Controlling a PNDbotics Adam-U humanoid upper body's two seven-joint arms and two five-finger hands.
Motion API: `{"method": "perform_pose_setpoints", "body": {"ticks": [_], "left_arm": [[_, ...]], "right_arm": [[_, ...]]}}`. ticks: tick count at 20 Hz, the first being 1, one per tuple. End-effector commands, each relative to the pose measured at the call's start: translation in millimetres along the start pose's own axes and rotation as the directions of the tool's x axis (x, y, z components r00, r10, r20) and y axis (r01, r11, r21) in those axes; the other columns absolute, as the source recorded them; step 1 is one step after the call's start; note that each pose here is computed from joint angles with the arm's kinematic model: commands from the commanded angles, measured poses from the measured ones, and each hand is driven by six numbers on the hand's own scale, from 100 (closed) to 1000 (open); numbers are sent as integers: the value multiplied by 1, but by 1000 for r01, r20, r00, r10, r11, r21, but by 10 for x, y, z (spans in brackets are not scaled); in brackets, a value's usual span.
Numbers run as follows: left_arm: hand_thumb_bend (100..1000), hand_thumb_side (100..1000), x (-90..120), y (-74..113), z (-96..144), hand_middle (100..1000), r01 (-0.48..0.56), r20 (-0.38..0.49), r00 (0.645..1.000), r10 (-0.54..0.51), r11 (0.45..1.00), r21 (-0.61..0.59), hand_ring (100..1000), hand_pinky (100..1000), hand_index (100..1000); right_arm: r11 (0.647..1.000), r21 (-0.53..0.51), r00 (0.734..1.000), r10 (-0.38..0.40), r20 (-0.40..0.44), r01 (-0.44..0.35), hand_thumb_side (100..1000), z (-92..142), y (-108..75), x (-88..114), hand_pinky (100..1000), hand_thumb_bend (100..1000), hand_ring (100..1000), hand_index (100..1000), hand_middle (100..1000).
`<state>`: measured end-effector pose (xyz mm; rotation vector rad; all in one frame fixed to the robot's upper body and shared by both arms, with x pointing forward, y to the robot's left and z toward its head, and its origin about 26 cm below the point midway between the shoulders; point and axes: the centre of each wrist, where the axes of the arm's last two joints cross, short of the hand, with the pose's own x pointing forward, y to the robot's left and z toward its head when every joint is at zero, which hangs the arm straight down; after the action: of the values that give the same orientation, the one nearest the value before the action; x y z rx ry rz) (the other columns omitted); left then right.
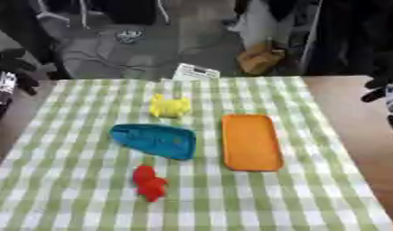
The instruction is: Pick up objects on the table and place them in the box.
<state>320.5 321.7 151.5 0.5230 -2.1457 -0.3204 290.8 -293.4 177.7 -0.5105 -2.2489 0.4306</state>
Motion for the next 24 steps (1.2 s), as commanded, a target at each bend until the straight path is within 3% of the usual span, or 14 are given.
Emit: {"method": "perform_pose_setpoints", "body": {"ticks": [1, 9, 18, 20, 24], "left_arm": [[100, 760, 58, 51, -36, 594, 14, 26, 1000, -14, 1000, 6, 513, 448, 849], [100, 755, 75, 56, -47, 599, 31, 47, 998, -29, 999, -29, 514, 453, 854], [100, 720, 117, 105, -63, 608, 125, 148, 984, -98, 974, -191, 515, 471, 872], [100, 682, 122, 121, -72, 613, 160, 179, 977, -119, 959, -235, 516, 482, 872], [100, 642, 82, 186, -151, 616, 292, 283, 941, -186, 869, -400, 518, 498, 869]], "right_arm": [[1000, -3, 999, 28, 38, -28, 683, -58, -70, 81, 515, 100, 586, 745, 733], [1000, -4, 999, 28, 36, -28, 683, -53, -69, 79, 514, 100, 586, 745, 733], [1000, -4, 999, 28, 35, -28, 683, -55, -71, 79, 513, 100, 585, 745, 733], [1000, -4, 999, 29, 34, -28, 683, -55, -71, 79, 513, 100, 585, 745, 733], [1000, 0, 999, 29, 34, -29, 683, -56, -71, 80, 513, 100, 585, 745, 733]]}}
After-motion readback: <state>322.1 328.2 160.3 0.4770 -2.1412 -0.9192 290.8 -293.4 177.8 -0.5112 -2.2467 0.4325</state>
